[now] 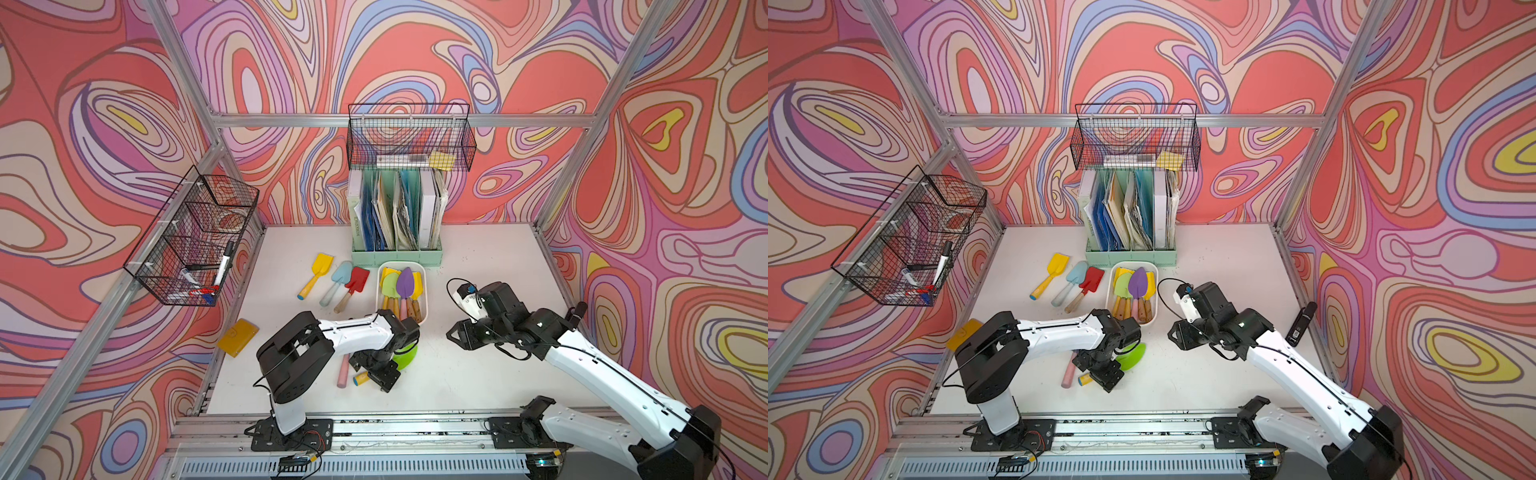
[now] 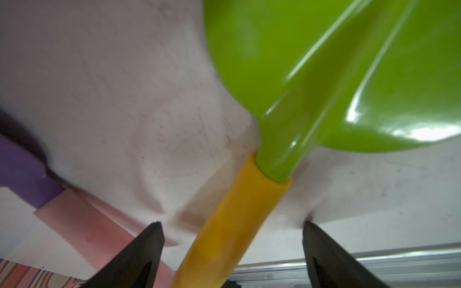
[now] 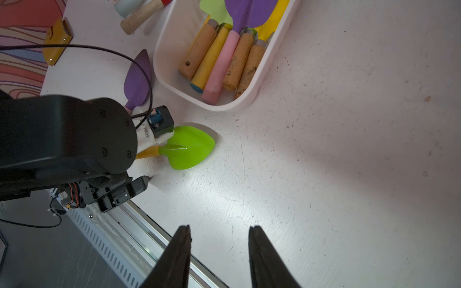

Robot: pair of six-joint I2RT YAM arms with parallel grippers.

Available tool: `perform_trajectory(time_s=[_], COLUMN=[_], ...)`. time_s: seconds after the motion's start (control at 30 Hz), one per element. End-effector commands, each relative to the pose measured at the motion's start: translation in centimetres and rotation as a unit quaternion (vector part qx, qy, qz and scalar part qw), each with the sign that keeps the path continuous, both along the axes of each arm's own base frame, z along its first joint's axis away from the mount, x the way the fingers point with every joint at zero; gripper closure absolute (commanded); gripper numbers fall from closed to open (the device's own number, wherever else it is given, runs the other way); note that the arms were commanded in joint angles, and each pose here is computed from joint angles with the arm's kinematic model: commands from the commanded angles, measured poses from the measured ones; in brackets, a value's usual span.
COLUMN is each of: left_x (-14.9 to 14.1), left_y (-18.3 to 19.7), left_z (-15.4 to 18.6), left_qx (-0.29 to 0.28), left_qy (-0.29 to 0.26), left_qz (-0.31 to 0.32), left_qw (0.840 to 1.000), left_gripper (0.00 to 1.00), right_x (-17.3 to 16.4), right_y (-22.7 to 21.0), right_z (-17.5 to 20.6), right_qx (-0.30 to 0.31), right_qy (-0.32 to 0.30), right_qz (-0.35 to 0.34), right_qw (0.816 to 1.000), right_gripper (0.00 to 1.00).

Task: Put the shovel into the storage box
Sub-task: Pick up the shovel from the center of the board.

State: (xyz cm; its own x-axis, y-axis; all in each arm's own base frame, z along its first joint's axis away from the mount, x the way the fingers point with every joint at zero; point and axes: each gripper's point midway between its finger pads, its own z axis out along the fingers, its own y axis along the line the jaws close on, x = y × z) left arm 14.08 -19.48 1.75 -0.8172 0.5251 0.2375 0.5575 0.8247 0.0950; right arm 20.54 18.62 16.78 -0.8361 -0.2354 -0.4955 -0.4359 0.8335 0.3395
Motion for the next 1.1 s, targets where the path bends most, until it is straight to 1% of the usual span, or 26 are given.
perform_trajectory(time_s=[0.0, 0.07, 0.17, 0.23, 0.3, 0.43, 0.5, 0.63, 0.77, 0.87, 1.07], left_x=[0.0, -0.2, -0.5, -0.7, -0.8, -0.9, -0.9, -0.7, -0.5, -0.5, -0.9], left_y=[0.7, 0.7, 0.8, 0.8, 1.0, 1.2, 1.2, 0.9, 0.3, -0.2, -0.7], left_z=[-0.3, -0.2, -0.1, -0.1, 0.0, 0.1, 0.2, 0.4, 1.3, 2.6, 5.9], left_qx=[0.008, 0.004, 0.0, -0.003, -0.004, -0.005, -0.006, -0.014, -0.029, -0.043, -0.085], left_qy=[0.002, 0.002, 0.005, 0.005, 0.003, -0.001, -0.002, -0.007, -0.017, -0.028, -0.055], left_qz=[0.005, 0.01, 0.016, 0.019, 0.023, 0.029, 0.03, 0.034, 0.034, 0.03, 0.036], left_qw=[1.0, 1.0, 1.0, 1.0, 1.0, 1.0, 1.0, 0.999, 0.999, 0.998, 0.994], left_gripper=[0.11, 0.14, 0.23, 0.34, 0.48, 0.63, 0.67, 0.79, 0.86, 0.9, 0.93], right_x=[-0.3, -0.3, -0.3, -0.3, -0.2, -0.3, -0.3, -0.3, -0.4, -0.3, -0.2], right_y=[-0.2, -0.3, -0.2, -0.3, -0.2, -0.3, -0.3, -0.4, -0.7, -0.9, -1.0], right_z=[0.0, 0.0, 0.0, 0.1, 0.1, 0.2, 0.3, 0.4, 0.5, 0.5, 0.3], right_qx=[0.003, 0.003, 0.003, 0.004, 0.004, 0.004, 0.004, 0.006, 0.007, 0.008, 0.014], right_qy=[-0.001, -0.001, -0.001, -0.001, -0.002, -0.002, -0.003, -0.002, -0.004, -0.006, -0.003], right_qz=[-0.004, -0.006, -0.006, -0.006, -0.006, -0.007, -0.007, -0.011, -0.022, -0.034, -0.051], right_qw=[1.0, 1.0, 1.0, 1.0, 1.0, 1.0, 1.0, 1.0, 1.0, 0.999, 0.999], right_gripper=[0.6, 0.6, 0.61, 0.6, 0.61, 0.61, 0.61, 0.61, 0.61, 0.61, 0.61])
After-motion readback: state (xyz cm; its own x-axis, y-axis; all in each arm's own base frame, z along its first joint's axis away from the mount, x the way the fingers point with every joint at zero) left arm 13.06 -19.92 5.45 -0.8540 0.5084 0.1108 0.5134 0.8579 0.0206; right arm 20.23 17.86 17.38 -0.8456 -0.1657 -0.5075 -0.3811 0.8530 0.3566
